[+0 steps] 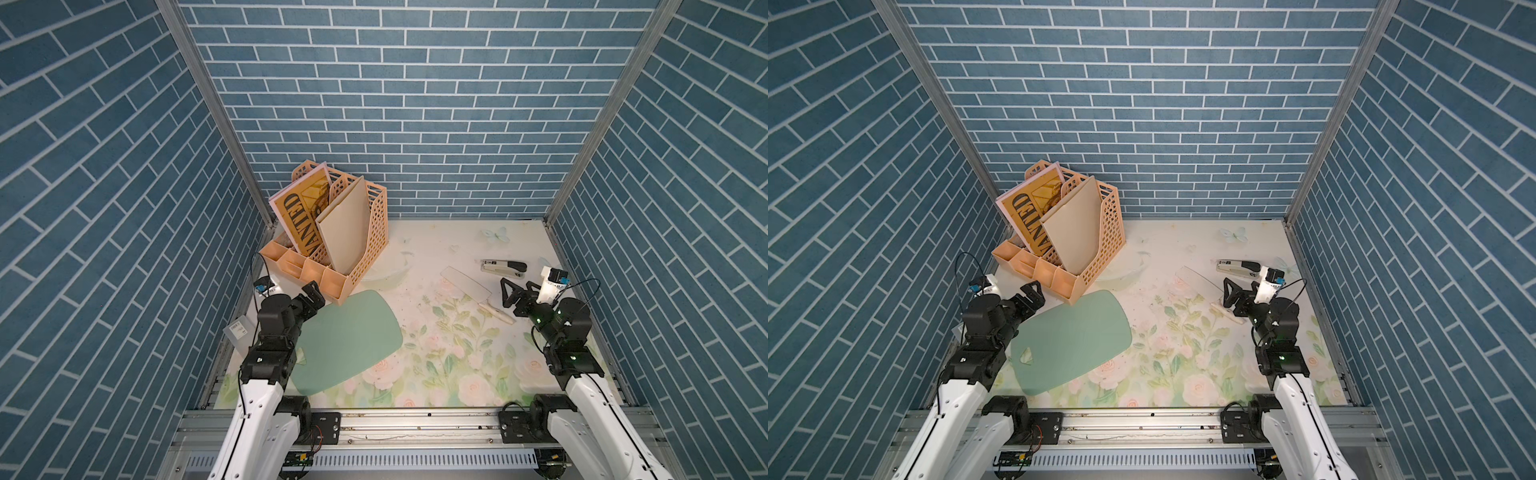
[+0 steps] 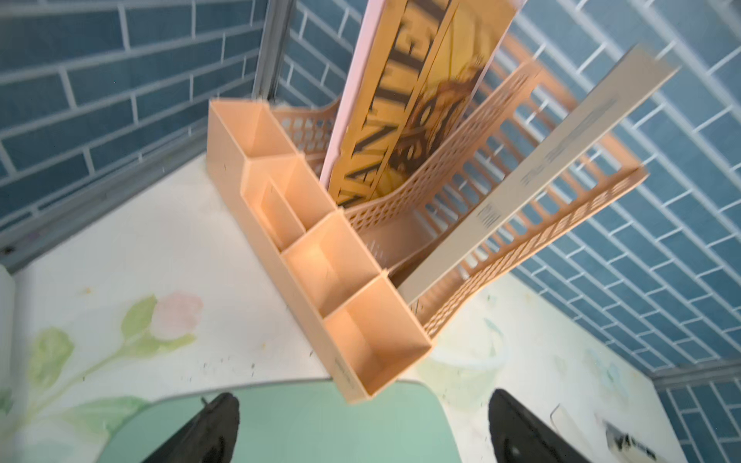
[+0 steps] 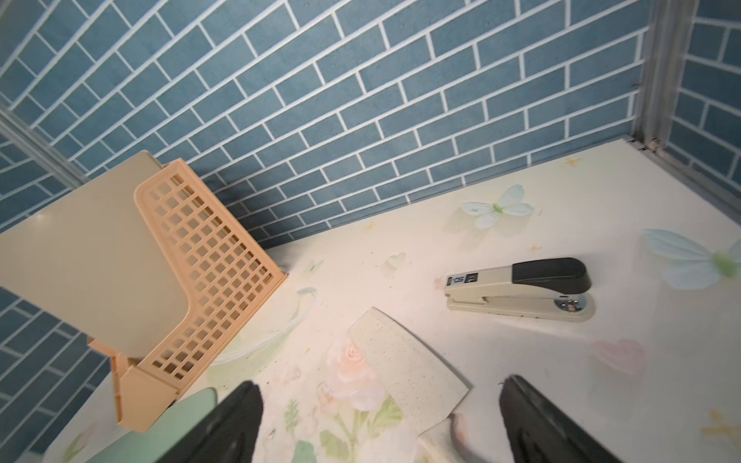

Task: Align the knife with the edge of the cutting board
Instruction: Move the work surface to the center of the board.

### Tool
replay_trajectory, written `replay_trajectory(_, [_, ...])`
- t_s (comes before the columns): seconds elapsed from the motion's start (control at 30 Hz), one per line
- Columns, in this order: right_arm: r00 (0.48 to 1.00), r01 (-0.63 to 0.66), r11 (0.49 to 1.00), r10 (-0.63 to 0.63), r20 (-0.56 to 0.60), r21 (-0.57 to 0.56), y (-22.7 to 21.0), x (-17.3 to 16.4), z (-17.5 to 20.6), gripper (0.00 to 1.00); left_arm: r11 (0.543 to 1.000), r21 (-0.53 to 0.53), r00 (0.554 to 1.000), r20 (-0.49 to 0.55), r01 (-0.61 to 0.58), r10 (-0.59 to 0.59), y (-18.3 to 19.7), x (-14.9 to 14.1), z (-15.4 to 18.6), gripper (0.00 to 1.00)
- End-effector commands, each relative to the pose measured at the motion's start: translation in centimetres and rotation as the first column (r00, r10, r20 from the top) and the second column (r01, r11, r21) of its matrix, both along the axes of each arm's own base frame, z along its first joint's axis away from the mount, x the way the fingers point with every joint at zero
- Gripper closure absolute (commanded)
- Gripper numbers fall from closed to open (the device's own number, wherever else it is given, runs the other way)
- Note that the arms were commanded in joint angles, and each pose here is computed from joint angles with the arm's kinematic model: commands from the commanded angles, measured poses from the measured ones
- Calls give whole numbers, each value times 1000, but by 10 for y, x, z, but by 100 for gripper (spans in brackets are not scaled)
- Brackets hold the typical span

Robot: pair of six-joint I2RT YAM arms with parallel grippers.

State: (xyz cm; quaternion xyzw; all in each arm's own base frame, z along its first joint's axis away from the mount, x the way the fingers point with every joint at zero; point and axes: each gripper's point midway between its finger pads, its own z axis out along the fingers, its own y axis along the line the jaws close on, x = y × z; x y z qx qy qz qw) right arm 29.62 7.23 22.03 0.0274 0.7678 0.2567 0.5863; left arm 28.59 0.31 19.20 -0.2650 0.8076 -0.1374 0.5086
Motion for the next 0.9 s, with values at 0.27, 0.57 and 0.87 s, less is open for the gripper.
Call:
replay_trajectory(0.27, [943, -296, 951, 306, -133, 87, 80, -27, -8, 10, 995, -99, 945, -322, 31, -61, -17, -10, -80, 0])
replay_trajectory(0.57, [846, -451, 890, 449, -288, 62, 183, -46, -44, 10, 997, -57, 879, -477, -56, 22, -16, -31, -124, 0])
replay_trajectory(0.87, [774, -508, 859, 489, -402, 67, 267, -62, -79, 10, 987, -31, 804, -584, -159, 111, -10, -61, -150, 0])
